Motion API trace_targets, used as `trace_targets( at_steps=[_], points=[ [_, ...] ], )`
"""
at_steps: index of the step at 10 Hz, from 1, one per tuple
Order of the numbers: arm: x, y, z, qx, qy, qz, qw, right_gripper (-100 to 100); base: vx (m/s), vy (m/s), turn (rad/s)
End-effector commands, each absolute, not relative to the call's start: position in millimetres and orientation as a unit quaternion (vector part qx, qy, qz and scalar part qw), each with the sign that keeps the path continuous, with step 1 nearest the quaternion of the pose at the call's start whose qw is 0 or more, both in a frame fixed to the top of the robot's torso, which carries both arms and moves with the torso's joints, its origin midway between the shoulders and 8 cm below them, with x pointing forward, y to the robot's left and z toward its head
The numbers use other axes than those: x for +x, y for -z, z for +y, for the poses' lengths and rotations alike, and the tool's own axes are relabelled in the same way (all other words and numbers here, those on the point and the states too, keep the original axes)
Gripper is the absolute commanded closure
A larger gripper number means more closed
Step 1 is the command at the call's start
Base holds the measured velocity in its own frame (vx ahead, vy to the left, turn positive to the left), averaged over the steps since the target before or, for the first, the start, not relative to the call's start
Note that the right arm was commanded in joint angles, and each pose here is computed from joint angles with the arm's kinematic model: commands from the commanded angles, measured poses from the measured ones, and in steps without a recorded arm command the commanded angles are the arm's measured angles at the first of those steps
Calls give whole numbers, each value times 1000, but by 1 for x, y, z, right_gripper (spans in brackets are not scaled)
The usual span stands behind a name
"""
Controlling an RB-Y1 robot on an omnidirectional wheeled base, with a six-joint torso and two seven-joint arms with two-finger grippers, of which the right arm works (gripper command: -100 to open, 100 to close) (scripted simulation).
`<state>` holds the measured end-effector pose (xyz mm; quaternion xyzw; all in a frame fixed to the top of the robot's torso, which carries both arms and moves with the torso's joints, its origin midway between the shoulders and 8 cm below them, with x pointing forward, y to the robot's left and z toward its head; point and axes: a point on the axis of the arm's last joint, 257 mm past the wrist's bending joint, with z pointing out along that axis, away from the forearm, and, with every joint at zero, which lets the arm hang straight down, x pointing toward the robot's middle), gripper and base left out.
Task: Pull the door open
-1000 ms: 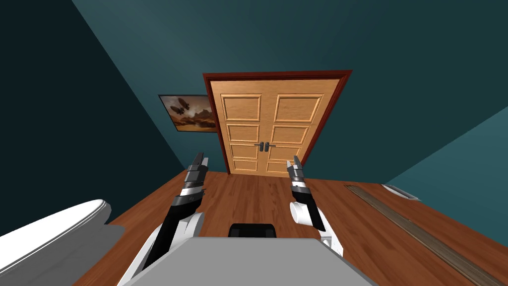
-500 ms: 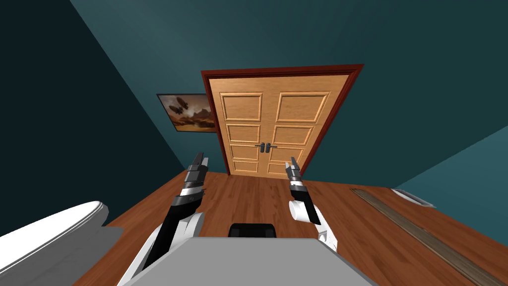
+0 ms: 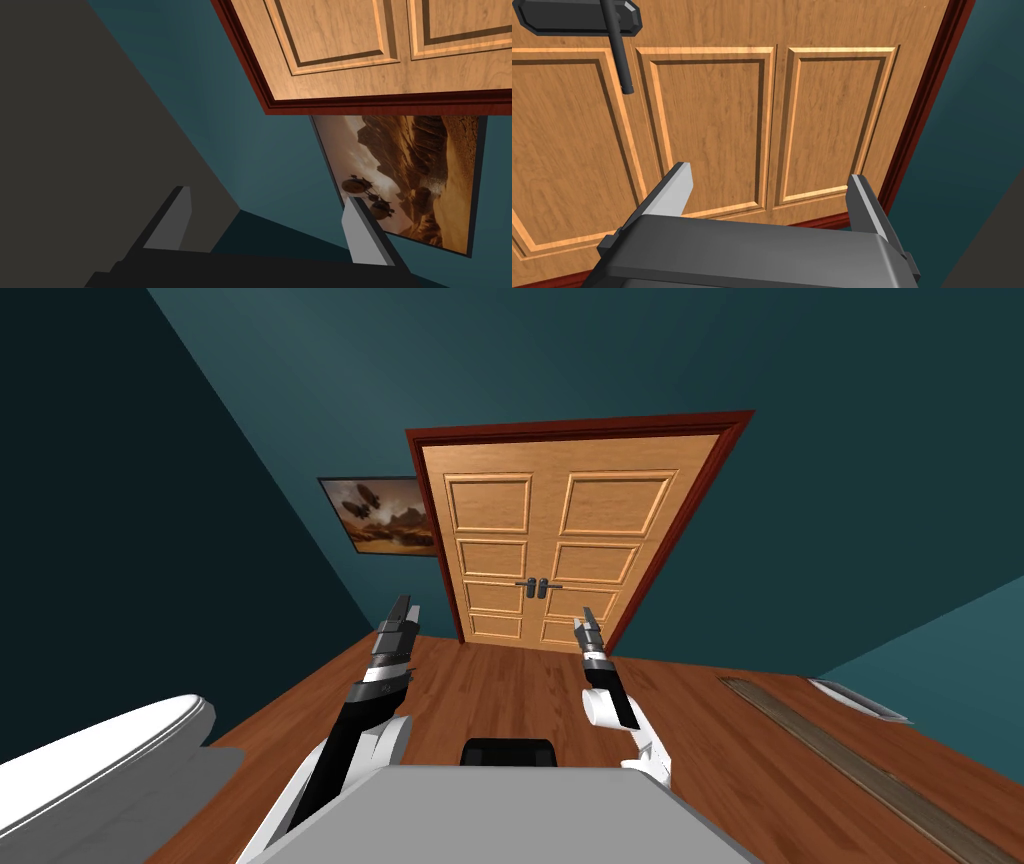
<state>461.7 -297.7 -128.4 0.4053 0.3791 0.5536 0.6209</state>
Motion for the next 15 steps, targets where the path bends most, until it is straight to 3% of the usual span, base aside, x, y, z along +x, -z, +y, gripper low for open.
trace_targets(
  at_steps=[1,15],
  points=[
    [472,140,-302,414,-548,386,616,-100,92,-13,38],
    [523,235,-342,489,-492,434,575,-100,99,-14,37]
  ],
)
